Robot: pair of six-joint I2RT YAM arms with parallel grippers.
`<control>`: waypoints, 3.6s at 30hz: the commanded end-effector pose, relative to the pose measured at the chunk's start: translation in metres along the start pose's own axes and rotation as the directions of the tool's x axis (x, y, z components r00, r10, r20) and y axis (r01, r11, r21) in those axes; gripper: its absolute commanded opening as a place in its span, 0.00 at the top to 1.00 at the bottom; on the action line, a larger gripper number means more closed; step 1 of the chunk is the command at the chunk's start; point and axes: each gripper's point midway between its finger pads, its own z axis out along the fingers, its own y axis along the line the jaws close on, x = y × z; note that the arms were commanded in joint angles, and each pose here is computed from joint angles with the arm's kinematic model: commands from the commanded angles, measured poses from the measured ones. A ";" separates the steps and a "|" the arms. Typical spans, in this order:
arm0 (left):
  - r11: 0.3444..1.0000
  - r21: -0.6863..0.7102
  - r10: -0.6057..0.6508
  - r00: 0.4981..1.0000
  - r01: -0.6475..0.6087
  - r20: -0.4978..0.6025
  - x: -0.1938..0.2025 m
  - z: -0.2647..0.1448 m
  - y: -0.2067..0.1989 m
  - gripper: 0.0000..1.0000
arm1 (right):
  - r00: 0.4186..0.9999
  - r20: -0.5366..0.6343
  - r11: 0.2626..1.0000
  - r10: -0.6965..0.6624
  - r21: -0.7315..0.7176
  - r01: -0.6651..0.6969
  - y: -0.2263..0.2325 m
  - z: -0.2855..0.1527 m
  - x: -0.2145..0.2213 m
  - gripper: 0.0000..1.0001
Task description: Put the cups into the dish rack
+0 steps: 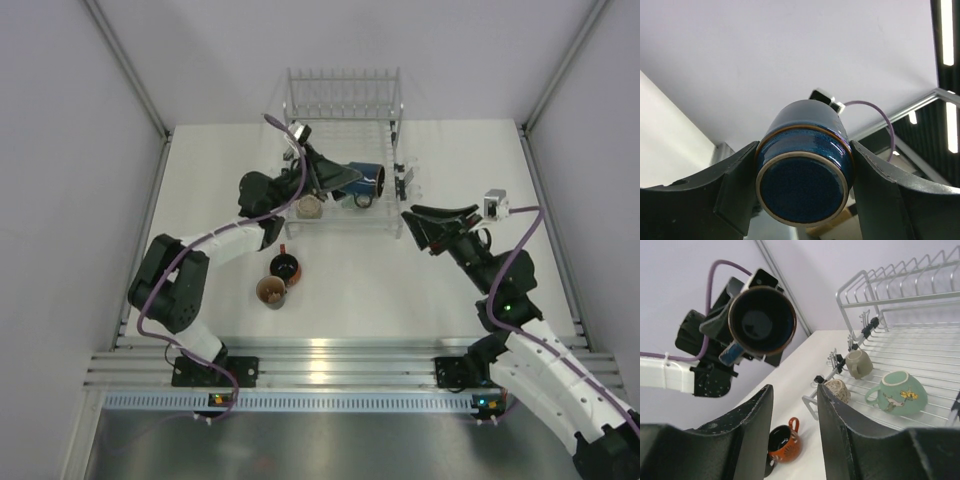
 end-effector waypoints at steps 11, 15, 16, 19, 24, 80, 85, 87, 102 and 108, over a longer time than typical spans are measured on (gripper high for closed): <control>0.575 -0.664 0.550 0.827 -0.478 -0.119 -0.105 -0.028 0.065 1.00 | 0.995 0.010 0.986 -0.096 0.135 0.094 -0.029 -0.009 -0.011 0.58; 0.443 -0.757 0.578 0.798 -0.480 -0.168 -0.115 -0.046 0.092 1.00 | 0.996 0.006 0.985 -0.094 0.145 0.092 -0.033 -0.009 -0.009 0.58; 0.417 -0.772 0.581 0.794 -0.480 -0.180 -0.116 -0.047 0.098 1.00 | 0.995 0.004 0.984 -0.096 0.152 0.094 -0.035 -0.009 -0.009 0.58; 0.326 -0.802 0.627 0.749 -0.501 -0.213 -0.132 -0.043 0.103 1.00 | 0.995 0.006 0.982 -0.097 0.161 0.094 -0.037 -0.009 -0.010 0.57; 0.181 -0.844 0.669 0.692 -0.504 -0.270 -0.165 -0.042 0.123 1.00 | 0.995 0.000 0.981 -0.099 0.170 0.097 -0.041 -0.010 -0.009 0.57; -0.102 -0.761 0.341 0.696 -0.641 -0.632 -0.156 -0.083 0.283 1.00 | 0.999 -0.027 0.981 -0.032 0.189 0.036 -0.086 -0.014 0.009 0.57; -0.120 -0.764 0.326 0.702 -0.633 -0.633 -0.154 -0.087 0.286 0.79 | 0.999 -0.027 0.981 -0.032 0.189 0.037 -0.086 -0.014 0.008 0.57; -0.123 -0.768 0.326 0.705 -0.629 -0.630 -0.155 -0.087 0.286 0.63 | 0.999 -0.028 0.981 -0.034 0.189 0.038 -0.086 -0.014 0.008 0.57; -0.127 -0.778 0.345 0.707 -0.616 -0.617 -0.159 -0.083 0.280 0.14 | 0.999 -0.027 0.982 -0.036 0.183 0.040 -0.085 -0.015 0.007 0.56; -0.128 -0.784 0.400 0.691 -0.608 -0.602 -0.173 -0.069 0.263 0.14 | 0.999 -0.026 0.982 -0.037 0.186 0.041 -0.085 -0.016 0.007 0.56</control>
